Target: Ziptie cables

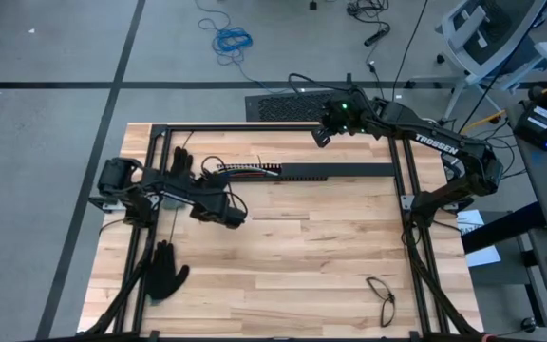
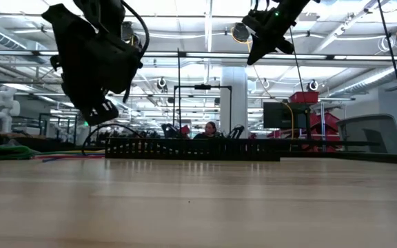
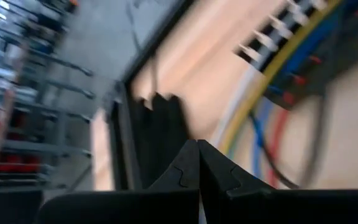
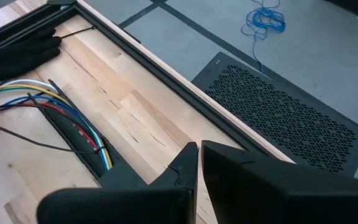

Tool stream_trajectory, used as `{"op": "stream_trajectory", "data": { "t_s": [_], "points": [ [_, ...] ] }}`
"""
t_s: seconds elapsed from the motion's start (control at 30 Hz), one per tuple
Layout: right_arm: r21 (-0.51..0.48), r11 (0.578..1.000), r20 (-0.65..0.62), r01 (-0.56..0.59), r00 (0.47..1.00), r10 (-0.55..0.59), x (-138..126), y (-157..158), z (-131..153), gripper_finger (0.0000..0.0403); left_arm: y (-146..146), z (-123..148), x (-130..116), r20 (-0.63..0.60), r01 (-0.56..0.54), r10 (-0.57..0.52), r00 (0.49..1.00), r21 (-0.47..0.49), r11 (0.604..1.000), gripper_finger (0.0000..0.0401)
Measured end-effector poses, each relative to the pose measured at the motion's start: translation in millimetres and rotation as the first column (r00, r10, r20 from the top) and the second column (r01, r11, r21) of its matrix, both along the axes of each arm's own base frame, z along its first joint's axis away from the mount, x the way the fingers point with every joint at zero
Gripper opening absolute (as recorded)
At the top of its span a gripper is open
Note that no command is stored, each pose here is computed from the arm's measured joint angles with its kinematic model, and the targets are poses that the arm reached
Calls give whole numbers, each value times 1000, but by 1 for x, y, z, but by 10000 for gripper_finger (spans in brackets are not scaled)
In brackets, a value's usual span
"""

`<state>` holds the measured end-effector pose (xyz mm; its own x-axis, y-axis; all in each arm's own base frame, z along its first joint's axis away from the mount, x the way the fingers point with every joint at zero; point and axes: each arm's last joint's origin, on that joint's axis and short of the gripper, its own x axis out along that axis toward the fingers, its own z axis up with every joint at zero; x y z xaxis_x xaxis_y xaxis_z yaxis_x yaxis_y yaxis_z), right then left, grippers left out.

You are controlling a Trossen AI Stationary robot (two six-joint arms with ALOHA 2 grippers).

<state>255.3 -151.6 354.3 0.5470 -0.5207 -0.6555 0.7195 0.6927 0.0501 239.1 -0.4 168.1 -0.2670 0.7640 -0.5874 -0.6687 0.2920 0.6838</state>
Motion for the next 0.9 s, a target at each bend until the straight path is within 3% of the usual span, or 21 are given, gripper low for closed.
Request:
{"op": "stream_trajectory", "data": {
  "t_s": [0.13,0.2,0.33,0.43,0.5,0.57,0.63,0.73,0.83,0.9],
  "points": [
    [0,1000,0,0,1000,0,0,0,0,18,10,6,-3,-35,7,-5,999,55,998,0],
    [1,1000,-2,-1,1000,1,0,0,0,18,12,10,-3,-21,-26,26,999,4,1000,0],
    [-14,1000,-14,-12,1000,12,-1,-1,0,18,3,46,4,167,-33,44,985,-64,997,0],
    [-31,999,-34,-23,999,22,-2,-4,0,18,-6,89,2,457,8,-4,889,-5,1000,0],
    [-39,999,-50,-31,998,29,-4,-5,-1,18,-11,106,-5,643,32,-6,765,-29,999,0],
    [-47,998,-64,-35,997,32,-6,-8,-1,18,-13,105,-14,713,65,34,701,-112,992,0],
    [-58,997,-76,-41,996,37,-7,-10,-1,18,-14,96,-24,726,84,82,682,-189,978,0],
    [-69,997,-90,-45,995,38,-9,-13,-1,18,-11,83,-19,778,158,82,623,-228,961,0],
    [-68,997,-92,-36,995,29,-11,-15,-1,18,-7,63,-6,787,332,33,616,-297,896,0],
    [-68,997,-92,-34,995,28,-11,-16,-1,18,-5,41,0,755,348,46,654,-354,868,0]
  ]
}}
